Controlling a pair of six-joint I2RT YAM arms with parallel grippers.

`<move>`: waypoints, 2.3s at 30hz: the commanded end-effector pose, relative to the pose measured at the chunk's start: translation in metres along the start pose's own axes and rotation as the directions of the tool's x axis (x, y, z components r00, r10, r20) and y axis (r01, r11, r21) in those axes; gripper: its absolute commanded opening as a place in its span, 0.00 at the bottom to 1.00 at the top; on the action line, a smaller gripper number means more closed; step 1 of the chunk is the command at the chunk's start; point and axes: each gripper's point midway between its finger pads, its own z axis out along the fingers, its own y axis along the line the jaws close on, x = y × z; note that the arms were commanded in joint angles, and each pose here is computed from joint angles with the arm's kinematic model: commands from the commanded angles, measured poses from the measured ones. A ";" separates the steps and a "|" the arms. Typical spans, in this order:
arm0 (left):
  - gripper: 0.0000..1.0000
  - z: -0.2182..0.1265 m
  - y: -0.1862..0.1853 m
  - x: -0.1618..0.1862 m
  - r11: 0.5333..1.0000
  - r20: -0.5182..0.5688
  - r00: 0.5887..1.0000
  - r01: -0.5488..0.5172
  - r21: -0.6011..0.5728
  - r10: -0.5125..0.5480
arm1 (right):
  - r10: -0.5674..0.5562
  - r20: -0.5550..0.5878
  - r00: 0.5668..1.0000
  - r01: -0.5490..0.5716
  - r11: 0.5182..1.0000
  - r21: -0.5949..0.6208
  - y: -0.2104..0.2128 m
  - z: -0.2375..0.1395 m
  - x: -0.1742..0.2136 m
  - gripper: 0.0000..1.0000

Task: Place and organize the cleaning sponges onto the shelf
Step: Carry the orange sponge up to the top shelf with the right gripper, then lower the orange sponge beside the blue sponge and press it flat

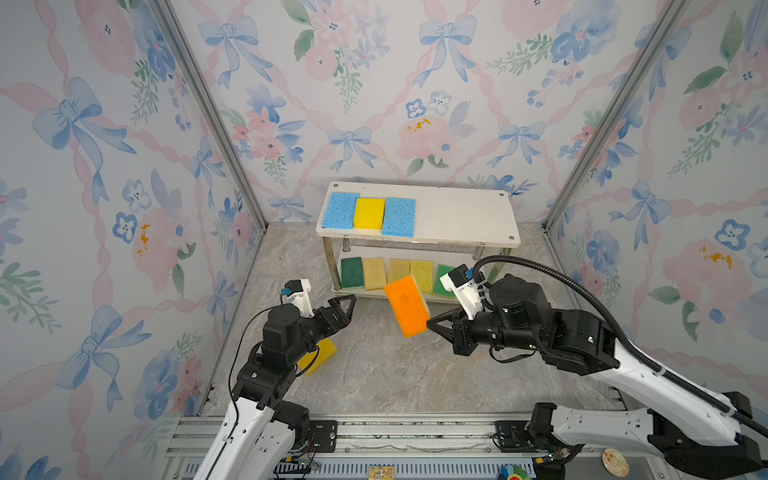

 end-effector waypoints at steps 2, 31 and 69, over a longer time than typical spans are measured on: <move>0.98 -0.006 0.013 -0.002 0.991 -0.014 0.995 -0.096 -0.096 0.095 | -0.025 0.093 0.995 0.027 0.999 -0.020 0.005 -0.038 -0.030 0.01; 0.98 0.024 0.043 -0.013 0.892 -0.099 0.925 -0.380 -0.244 0.367 | 0.593 0.320 0.739 -0.572 0.803 -0.165 -0.111 -0.051 -0.176 0.03; 0.98 0.027 0.063 0.006 0.883 -0.091 0.917 -0.399 -0.247 0.389 | 0.661 0.153 0.735 -0.653 0.750 -0.103 -0.161 0.042 -0.169 0.05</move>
